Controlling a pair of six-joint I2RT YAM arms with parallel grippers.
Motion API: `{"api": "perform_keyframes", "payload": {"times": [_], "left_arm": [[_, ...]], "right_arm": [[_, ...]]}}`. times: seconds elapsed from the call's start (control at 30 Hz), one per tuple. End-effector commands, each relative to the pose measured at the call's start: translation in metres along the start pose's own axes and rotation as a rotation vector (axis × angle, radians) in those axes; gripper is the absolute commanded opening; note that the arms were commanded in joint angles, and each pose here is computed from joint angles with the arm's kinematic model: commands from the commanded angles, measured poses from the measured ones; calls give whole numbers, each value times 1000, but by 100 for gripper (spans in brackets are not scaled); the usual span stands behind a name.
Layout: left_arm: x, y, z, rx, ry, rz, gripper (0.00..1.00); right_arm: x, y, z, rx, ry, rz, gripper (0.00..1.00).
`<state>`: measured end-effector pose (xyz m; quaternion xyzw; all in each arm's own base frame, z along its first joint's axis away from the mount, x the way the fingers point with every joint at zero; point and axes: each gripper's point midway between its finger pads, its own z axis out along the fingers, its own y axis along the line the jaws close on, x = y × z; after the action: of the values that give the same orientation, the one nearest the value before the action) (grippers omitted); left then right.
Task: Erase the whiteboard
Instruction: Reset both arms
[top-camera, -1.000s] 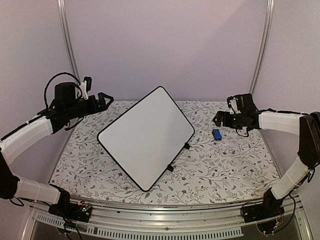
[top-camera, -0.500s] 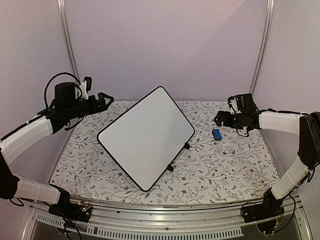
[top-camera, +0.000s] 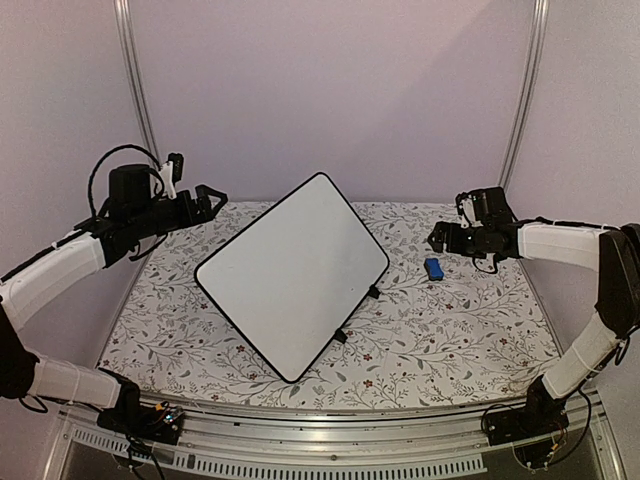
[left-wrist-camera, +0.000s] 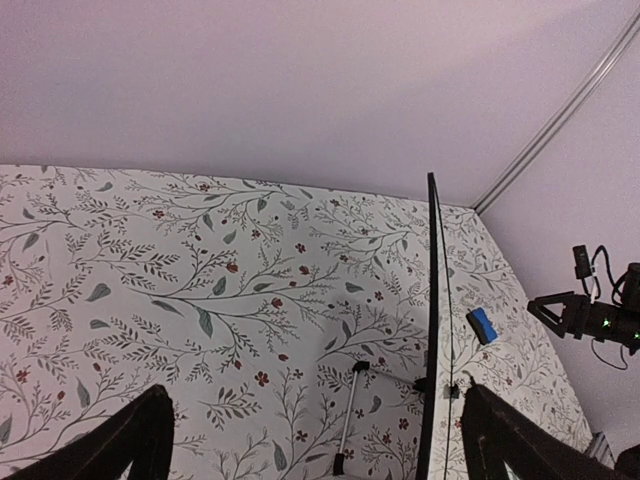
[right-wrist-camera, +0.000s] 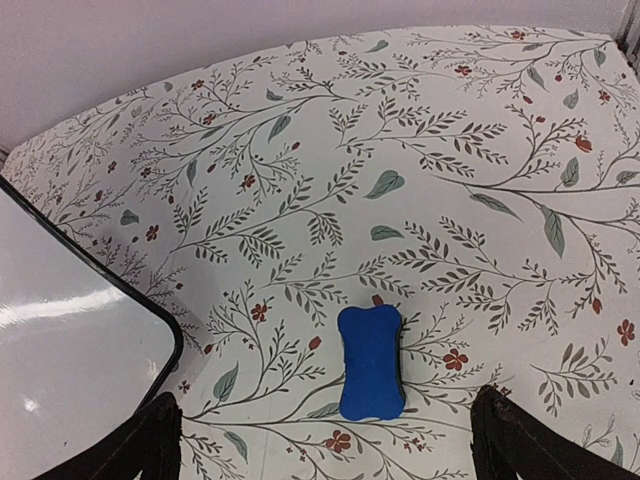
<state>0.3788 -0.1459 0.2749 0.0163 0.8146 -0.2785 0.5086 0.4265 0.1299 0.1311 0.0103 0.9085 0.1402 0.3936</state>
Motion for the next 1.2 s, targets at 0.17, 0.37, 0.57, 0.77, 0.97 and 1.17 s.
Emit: {"api": "perform_keyframes", "payload": {"times": [0.17, 0.37, 0.57, 0.77, 0.97, 1.17], "left_arm": [[-16, -10, -8, 24, -43, 17, 100], [-18, -10, -10, 23, -51, 21, 100], [-16, -9, -8, 22, -44, 18, 100], [-14, -8, -5, 21, -38, 19, 100], [-13, -7, -4, 19, -34, 20, 100], [-12, -7, -3, 22, -30, 19, 100]], "right_arm": [[-4, -2, 1, 9, -11, 7, 99], [-3, -2, 3, 2, -6, 10, 99], [-1, -2, 2, 5, -3, 8, 99], [7, -5, 4, 9, 9, 18, 99], [13, -8, 8, 17, 21, 30, 99], [18, -9, 12, 16, 33, 35, 99]]}}
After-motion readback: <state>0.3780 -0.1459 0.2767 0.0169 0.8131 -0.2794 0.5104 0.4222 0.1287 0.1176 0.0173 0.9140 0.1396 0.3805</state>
